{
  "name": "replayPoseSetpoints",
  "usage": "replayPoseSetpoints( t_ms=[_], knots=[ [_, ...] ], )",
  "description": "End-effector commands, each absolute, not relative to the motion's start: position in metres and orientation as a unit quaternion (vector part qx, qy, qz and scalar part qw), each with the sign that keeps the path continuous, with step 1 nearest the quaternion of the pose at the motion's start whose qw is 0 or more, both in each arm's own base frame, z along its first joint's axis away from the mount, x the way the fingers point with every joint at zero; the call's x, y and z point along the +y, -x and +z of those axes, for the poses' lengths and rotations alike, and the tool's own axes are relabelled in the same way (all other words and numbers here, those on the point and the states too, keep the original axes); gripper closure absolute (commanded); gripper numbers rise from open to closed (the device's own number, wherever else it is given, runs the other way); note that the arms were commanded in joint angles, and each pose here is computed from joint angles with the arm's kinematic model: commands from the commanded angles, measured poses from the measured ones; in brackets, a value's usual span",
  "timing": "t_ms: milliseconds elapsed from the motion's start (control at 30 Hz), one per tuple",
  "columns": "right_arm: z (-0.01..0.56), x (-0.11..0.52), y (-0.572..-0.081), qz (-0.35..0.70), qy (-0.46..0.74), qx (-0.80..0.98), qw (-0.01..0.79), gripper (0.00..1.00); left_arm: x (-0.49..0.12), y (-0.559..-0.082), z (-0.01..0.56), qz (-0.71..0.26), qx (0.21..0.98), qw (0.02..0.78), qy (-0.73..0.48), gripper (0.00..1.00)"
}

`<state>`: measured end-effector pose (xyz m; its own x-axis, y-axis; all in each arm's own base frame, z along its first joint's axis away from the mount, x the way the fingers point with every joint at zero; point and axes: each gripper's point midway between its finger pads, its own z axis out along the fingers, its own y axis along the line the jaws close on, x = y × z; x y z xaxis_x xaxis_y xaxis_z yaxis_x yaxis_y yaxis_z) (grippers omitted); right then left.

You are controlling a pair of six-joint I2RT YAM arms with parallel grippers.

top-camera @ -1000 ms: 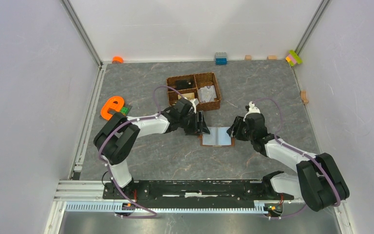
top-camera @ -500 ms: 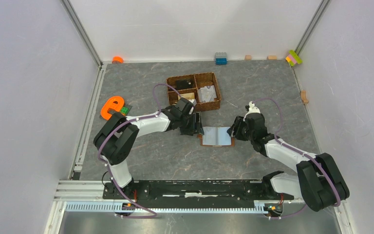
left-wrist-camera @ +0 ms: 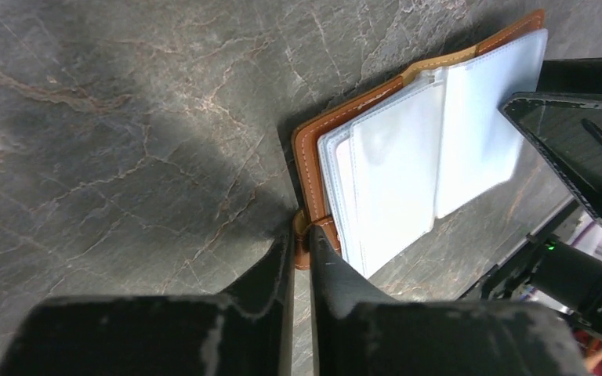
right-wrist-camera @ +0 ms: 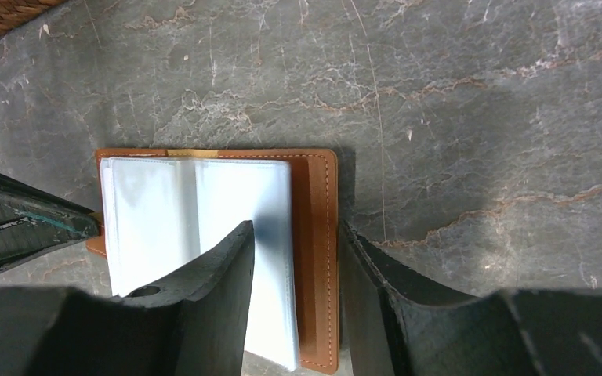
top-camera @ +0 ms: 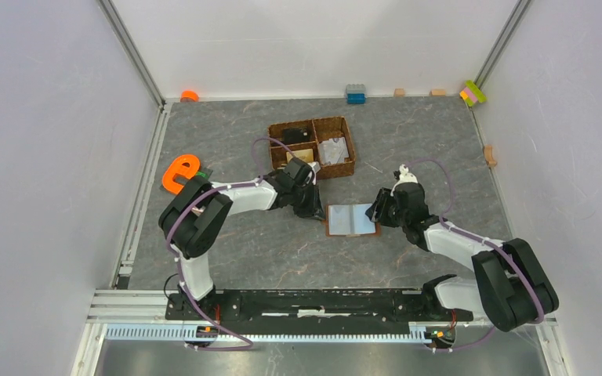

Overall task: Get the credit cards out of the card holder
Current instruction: Pick up the card holder from the center of the board.

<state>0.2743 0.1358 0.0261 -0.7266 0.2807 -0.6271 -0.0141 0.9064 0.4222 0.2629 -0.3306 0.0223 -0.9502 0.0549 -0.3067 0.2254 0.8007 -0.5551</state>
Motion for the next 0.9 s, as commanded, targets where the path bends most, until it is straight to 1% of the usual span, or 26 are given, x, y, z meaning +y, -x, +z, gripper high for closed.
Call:
replayPoseSetpoints(
  t_ms=[0,67,100,267,367,467,500,533,600,633,667,733,767,867],
  knots=[
    [0.028,0.15,-0.276,0.229,-0.053,0.901,0.363,0.52,-0.35,-0.264,0.043,-0.381,0.908,0.15,-0.086,0.9],
    [0.028,0.151,-0.275,0.233,-0.05,0.901,0.362,0.52,-0.353,-0.266,0.056,-0.41,0.893,0.164,-0.086,0.97],
    [0.029,0.152,-0.275,0.235,-0.048,0.9,0.363,0.53,-0.352,-0.266,0.06,-0.42,0.887,0.168,-0.085,0.98],
    [0.039,0.162,-0.274,0.264,-0.027,0.887,0.377,0.55,-0.348,-0.269,0.082,-0.446,0.869,0.199,-0.082,0.98],
    [0.044,0.169,-0.271,0.291,-0.016,0.878,0.38,0.57,-0.351,-0.267,0.078,-0.45,0.87,0.186,-0.082,0.98],
    [0.047,0.176,-0.269,0.309,-0.005,0.873,0.377,0.54,-0.352,-0.267,0.066,-0.439,0.88,0.164,-0.075,0.98],
    [0.048,0.179,-0.267,0.317,-0.002,0.871,0.375,0.52,-0.35,-0.268,0.061,-0.429,0.886,0.16,-0.07,0.98],
    [0.049,0.181,-0.266,0.325,0.002,0.869,0.374,0.48,-0.349,-0.269,0.058,-0.423,0.89,0.158,-0.067,0.98],
    [0.05,0.184,-0.265,0.334,0.006,0.866,0.372,0.32,-0.349,-0.269,0.058,-0.423,0.89,0.158,-0.067,0.98],
    [0.049,0.185,-0.265,0.335,0.006,0.866,0.37,0.26,-0.35,-0.269,0.059,-0.425,0.889,0.157,-0.067,0.98],
    [0.049,0.185,-0.265,0.334,0.006,0.867,0.37,0.23,-0.35,-0.268,0.061,-0.429,0.887,0.157,-0.068,0.97],
    [0.047,0.185,-0.264,0.334,0.004,0.869,0.366,0.24,-0.351,-0.268,0.064,-0.435,0.883,0.161,-0.069,0.97],
    [0.046,0.185,-0.263,0.336,0.004,0.868,0.364,0.28,-0.351,-0.268,0.065,-0.435,0.883,0.163,-0.069,0.98],
    [0.047,0.19,-0.261,0.351,0.006,0.864,0.36,0.35,-0.349,-0.269,0.064,-0.432,0.884,0.167,-0.067,0.97]
  ],
)
